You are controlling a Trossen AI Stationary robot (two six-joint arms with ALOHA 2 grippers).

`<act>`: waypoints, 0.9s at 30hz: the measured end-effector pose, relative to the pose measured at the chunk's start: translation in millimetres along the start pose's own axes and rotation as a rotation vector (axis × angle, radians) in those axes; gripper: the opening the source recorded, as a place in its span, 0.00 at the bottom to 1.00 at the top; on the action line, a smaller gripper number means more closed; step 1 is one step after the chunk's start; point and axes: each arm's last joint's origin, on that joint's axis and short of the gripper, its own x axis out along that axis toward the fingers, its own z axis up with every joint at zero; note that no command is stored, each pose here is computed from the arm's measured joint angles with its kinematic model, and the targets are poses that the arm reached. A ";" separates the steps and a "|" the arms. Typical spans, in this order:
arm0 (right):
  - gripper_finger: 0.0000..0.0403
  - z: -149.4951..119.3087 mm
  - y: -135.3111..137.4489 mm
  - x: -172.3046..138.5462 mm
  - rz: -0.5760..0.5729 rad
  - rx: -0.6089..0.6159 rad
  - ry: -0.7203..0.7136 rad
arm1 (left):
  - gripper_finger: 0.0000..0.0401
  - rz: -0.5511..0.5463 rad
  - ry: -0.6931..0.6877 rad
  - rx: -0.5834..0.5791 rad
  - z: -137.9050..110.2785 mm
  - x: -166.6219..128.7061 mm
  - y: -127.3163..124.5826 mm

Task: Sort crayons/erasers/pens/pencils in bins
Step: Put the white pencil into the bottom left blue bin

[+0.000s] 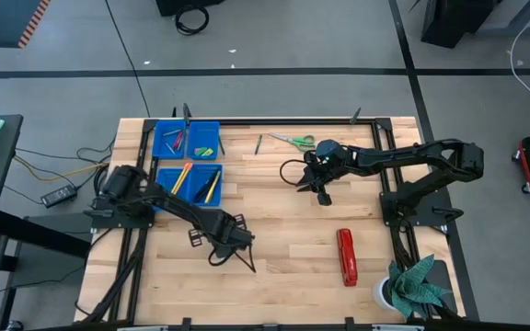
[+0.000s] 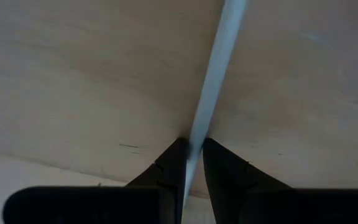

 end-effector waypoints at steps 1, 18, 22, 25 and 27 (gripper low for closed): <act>0.22 -0.1 -0.1 0.0 0.000 0.000 0.000 | 0.16 -0.002 0.006 0.001 0.6 1.2 0.4; 0.22 -0.3 0.0 0.0 0.001 0.001 0.003 | 0.09 0.041 0.015 -0.069 0.6 -8.1 -3.9; 0.22 -0.2 0.1 0.0 0.001 0.001 0.002 | 0.10 0.038 0.026 -0.080 4.6 -9.4 -8.7; 0.22 -0.3 0.0 0.0 0.001 0.001 0.002 | 0.10 0.037 0.030 -0.101 7.9 -10.4 -12.1; 0.22 -0.2 0.0 0.0 0.001 0.001 0.002 | 0.10 0.041 0.027 -0.142 10.8 -11.0 -14.3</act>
